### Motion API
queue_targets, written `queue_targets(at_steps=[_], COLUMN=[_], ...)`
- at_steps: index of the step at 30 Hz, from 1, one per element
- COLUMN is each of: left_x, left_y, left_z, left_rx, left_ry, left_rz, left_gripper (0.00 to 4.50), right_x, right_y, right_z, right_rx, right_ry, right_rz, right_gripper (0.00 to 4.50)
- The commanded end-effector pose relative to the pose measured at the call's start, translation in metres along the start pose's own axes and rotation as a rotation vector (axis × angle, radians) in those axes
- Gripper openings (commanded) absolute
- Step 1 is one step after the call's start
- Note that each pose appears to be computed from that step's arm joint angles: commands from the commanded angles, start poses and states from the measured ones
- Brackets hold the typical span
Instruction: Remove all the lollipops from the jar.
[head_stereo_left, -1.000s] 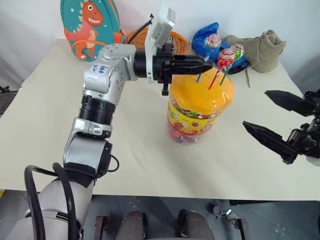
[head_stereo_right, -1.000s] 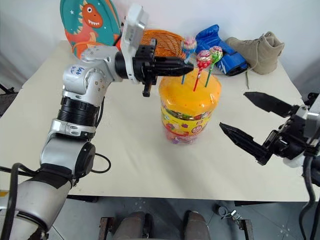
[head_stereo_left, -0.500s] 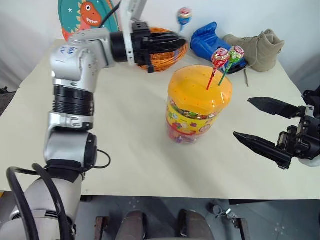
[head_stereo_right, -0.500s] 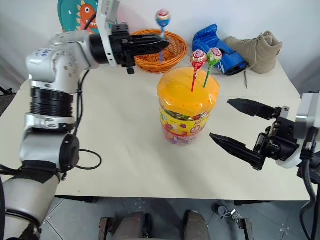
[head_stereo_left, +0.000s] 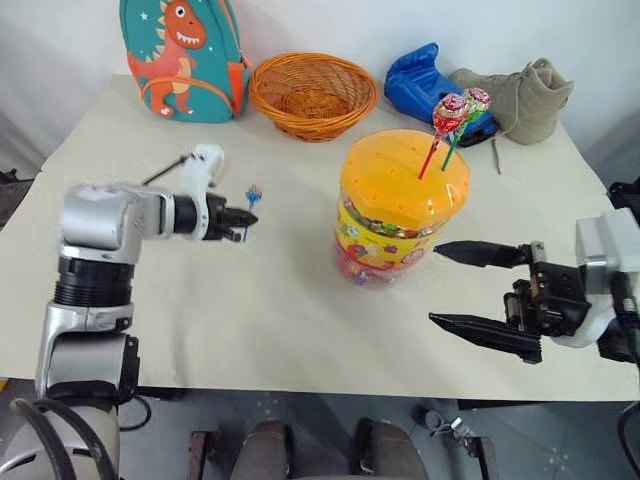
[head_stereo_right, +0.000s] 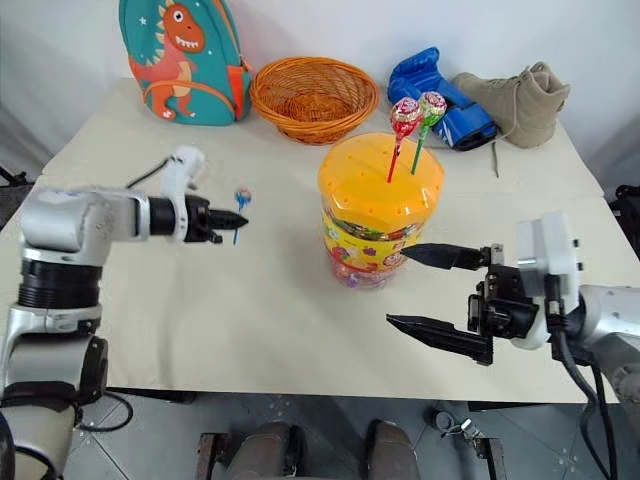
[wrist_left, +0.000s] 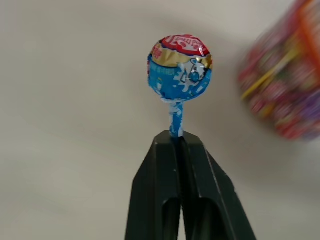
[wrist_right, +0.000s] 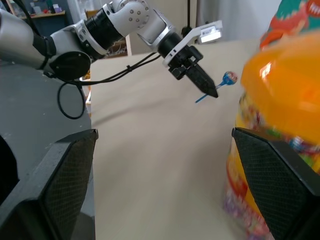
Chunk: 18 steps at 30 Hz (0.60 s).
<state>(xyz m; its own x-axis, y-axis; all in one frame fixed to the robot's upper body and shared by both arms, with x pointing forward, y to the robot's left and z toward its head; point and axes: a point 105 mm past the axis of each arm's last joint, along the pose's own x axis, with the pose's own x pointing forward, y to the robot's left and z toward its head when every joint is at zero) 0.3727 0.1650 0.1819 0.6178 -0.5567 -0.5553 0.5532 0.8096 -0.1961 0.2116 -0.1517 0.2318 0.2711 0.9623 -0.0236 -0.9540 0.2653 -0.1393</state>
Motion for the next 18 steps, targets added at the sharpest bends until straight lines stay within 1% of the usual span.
queue_targets(at_steps=[1, 5, 8, 10, 16, 18], left_x=[-0.004, -0.002, -0.006, -0.011, -0.034, -0.045], left_y=[0.001, 0.004, 0.001, 0.0, 0.003, 0.004], left_z=[0.0, -0.016, -0.016, -0.013, 0.002, 0.013], left_rx=[-0.022, -0.114, -0.188, -0.19, -0.107, -0.015], left_ry=[0.004, 0.077, 0.093, 0.091, 0.076, 0.047], left_rz=[0.047, 0.06, 0.034, 0.032, 0.066, 0.07], left_gripper=[0.02, 0.02, 0.73, 1.36, 3.24, 3.85], right_x=[0.0, -0.002, -0.003, -0.004, -0.006, -0.008], right_y=[0.0, -0.002, -0.002, -0.003, -0.004, -0.005], right_z=[-0.003, -0.007, -0.004, 0.0, 0.008, 0.011], right_rx=[-0.031, -0.043, -0.055, -0.065, -0.095, -0.104], right_ry=[-0.002, 0.011, 0.008, 0.007, 0.005, 0.008], right_rz=[0.033, 0.036, 0.031, 0.025, 0.005, -0.006], right_gripper=[4.5, 4.5, 4.5, 4.5, 4.5, 4.5])
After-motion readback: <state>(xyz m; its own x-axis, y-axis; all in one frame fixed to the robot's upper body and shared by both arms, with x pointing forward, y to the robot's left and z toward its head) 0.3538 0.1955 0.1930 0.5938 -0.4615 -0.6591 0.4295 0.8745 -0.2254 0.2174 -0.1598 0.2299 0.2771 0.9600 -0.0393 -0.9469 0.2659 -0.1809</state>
